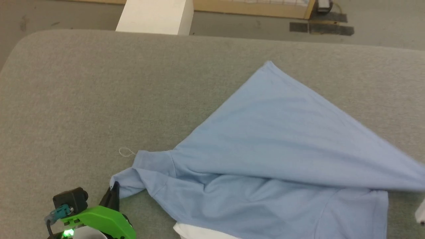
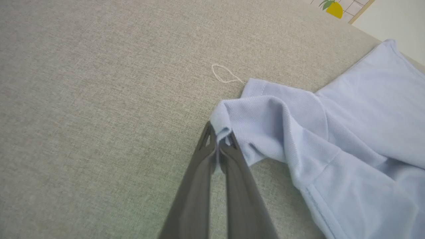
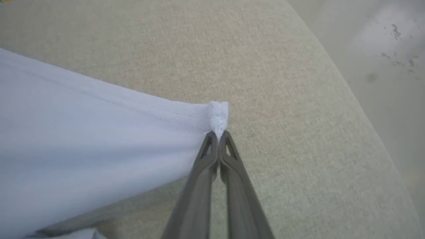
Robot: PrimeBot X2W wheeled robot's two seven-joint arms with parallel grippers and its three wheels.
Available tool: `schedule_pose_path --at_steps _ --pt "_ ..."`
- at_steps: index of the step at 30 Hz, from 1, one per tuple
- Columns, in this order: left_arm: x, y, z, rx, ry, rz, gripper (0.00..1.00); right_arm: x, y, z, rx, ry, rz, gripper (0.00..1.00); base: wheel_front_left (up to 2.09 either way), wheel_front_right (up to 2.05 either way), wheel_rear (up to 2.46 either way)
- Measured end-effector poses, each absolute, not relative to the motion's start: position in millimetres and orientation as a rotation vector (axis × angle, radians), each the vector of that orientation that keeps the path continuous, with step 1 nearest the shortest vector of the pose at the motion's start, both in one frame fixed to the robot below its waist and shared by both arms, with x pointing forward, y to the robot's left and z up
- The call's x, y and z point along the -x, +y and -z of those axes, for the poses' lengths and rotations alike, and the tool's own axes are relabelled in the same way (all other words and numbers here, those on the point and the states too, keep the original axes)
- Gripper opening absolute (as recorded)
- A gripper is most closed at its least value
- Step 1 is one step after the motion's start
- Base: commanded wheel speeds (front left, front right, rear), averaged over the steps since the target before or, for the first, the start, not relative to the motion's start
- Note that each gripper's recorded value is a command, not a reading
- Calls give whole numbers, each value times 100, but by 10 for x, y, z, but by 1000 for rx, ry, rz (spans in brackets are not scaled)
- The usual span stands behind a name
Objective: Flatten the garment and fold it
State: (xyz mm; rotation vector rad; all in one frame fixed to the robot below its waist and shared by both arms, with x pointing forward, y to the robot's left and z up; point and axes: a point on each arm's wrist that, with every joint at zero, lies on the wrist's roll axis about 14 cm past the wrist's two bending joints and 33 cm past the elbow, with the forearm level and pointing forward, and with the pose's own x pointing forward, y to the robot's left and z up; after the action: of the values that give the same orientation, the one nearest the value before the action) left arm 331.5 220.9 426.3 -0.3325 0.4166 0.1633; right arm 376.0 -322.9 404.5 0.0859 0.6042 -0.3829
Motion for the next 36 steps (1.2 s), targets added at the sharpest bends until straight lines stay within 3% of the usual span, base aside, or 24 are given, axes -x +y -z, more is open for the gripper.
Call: schedule_pose_path --at_steps 6,11,13,14,15,20,25,29,36 --pt "-3317 2165 -4303 334 412 -141 0 -3231 -3229 -3693 -169 884 419 0 0 0 0" --pt "-3275 2174 -4293 344 417 -146 0 -3184 -3197 -3659 -205 940 410 0 0 0 0" --pt "-3261 2180 -4293 346 416 -146 0 -3203 -3175 -3669 -217 928 401 38 0 0 0" --pt "-3254 2182 -4294 347 416 -147 0 -3211 -3172 -3680 -211 916 398 88 0 0 0" --pt "-3249 2187 -4296 349 415 -149 0 -3217 -3170 -3690 -204 901 396 100 0 0 0" --pt "-3233 2204 -4296 350 415 -154 0 -3562 -3062 -3986 -147 674 340 100 0 0 0" --pt "-3228 2215 -4253 350 428 -159 0 -4204 -2672 -4571 -74 320 183 100 0 0 0" --pt "-3246 2223 -4211 350 441 -163 0 -4624 -2252 -4931 -42 127 35 100 0 0 0" --pt "-3384 2213 -4185 361 436 -165 0 -5193 -1407 -4977 8 106 -231 100 0 0 0"
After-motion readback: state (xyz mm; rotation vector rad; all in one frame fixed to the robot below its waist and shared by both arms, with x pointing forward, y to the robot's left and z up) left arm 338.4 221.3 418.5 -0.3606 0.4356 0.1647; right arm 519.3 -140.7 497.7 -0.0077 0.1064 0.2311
